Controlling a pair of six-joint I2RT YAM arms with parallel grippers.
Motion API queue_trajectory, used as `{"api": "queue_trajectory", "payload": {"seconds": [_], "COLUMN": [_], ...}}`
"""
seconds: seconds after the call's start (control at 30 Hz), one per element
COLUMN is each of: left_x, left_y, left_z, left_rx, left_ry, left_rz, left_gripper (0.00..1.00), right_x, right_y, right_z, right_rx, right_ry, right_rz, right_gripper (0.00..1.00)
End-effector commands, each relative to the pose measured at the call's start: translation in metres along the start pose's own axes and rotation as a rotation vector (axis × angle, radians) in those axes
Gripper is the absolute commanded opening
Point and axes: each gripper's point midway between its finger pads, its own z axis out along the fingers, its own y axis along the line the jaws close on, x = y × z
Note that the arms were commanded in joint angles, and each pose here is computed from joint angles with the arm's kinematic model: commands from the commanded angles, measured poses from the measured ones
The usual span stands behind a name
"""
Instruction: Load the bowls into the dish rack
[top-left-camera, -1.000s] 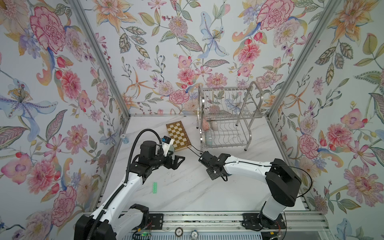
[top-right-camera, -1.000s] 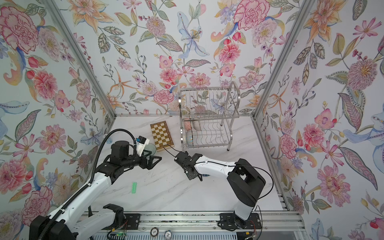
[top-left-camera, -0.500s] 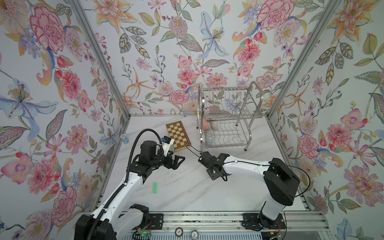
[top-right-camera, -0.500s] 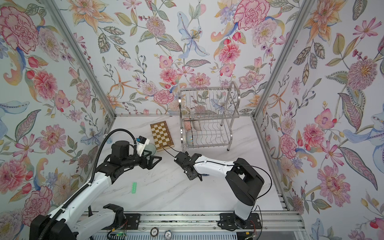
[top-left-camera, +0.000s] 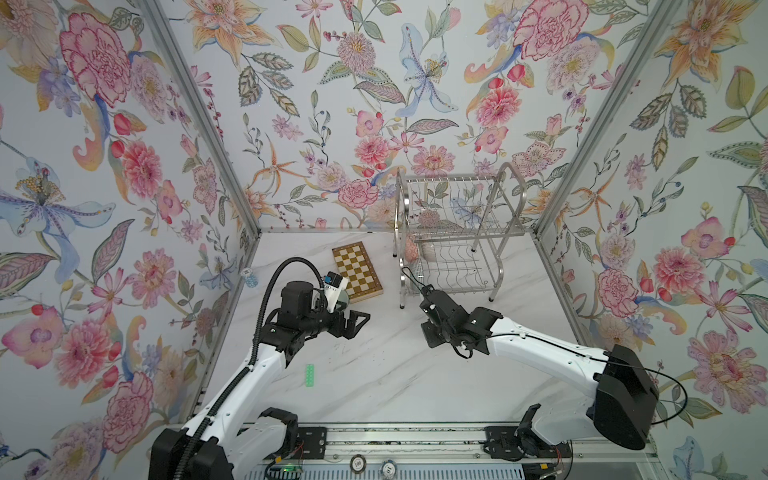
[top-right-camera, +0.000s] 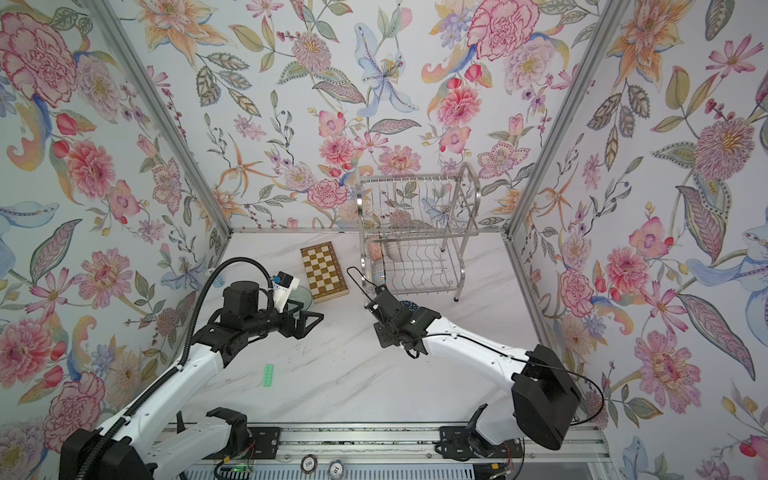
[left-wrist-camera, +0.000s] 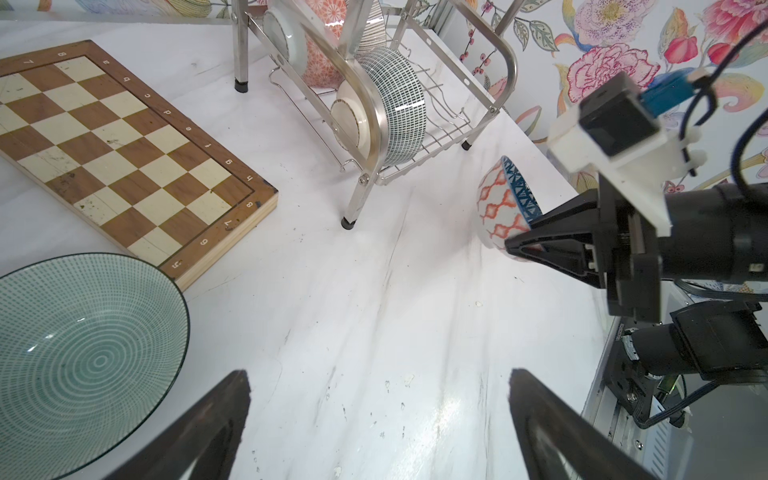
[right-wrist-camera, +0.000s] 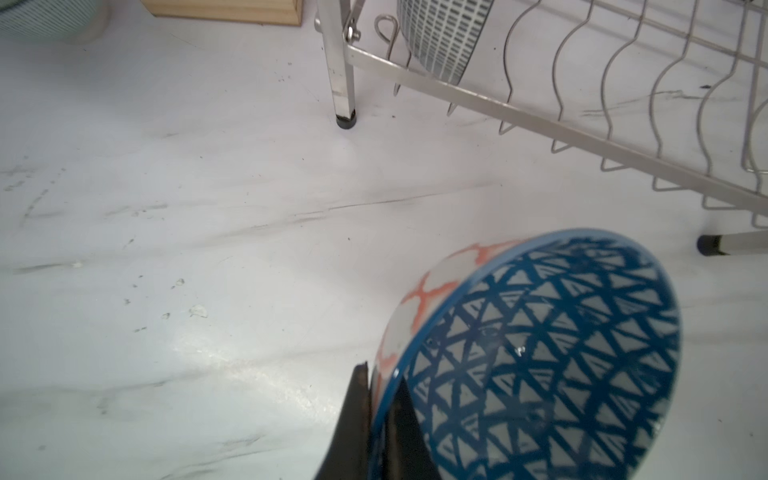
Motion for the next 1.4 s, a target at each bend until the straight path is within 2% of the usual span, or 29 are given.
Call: {"api": "queue_trajectory", "payload": {"seconds": [0.0,0.23,0.47,0.83,1.1,1.37], "left_x": [-0.010,-0.013,-0.014,-0.014,-0.016,-0.015], "left_y": [-0.006,-0.010,-0.013,-0.018,-0.022,-0.023], "left_z": [-0.002,-0.002,-0.004,-0.003,-0.005,-0.005], "left_rx": [0.015,0.037,0.046,0.072,0.083,0.087], "left_ry": [-0.017,-0.036,-0.051,-0.056,-0.072,-0.072], "left_rz": [0.032,0.034,0.043,0.047,0.060,0.065], "left_gripper": [0.99,0.99,0.99,0.99,0.99,0.99], "right_x": [-0.032,-0.073,-0.098,-0.111,-0.124,-0.131], "right_y": [0.010,-0.009,-0.028,-0.067,-0.084,-0.092], "right_z": [-0.019,-0.053,-0.059,-0.058,-0.059,-0.046], "right_rx": [-0.131,-0.287,-0.385,-0.509,-0.620,-0.700], "right_ry": [-0.194,-0.501,-0.646,-0.782,-0.857,-0.824], "right_rz": [0.079,0.294,0.454,0.708,0.845,0.923], "right_gripper": [0.02,0.00,0.00,0.00,0.00,0.00]}}
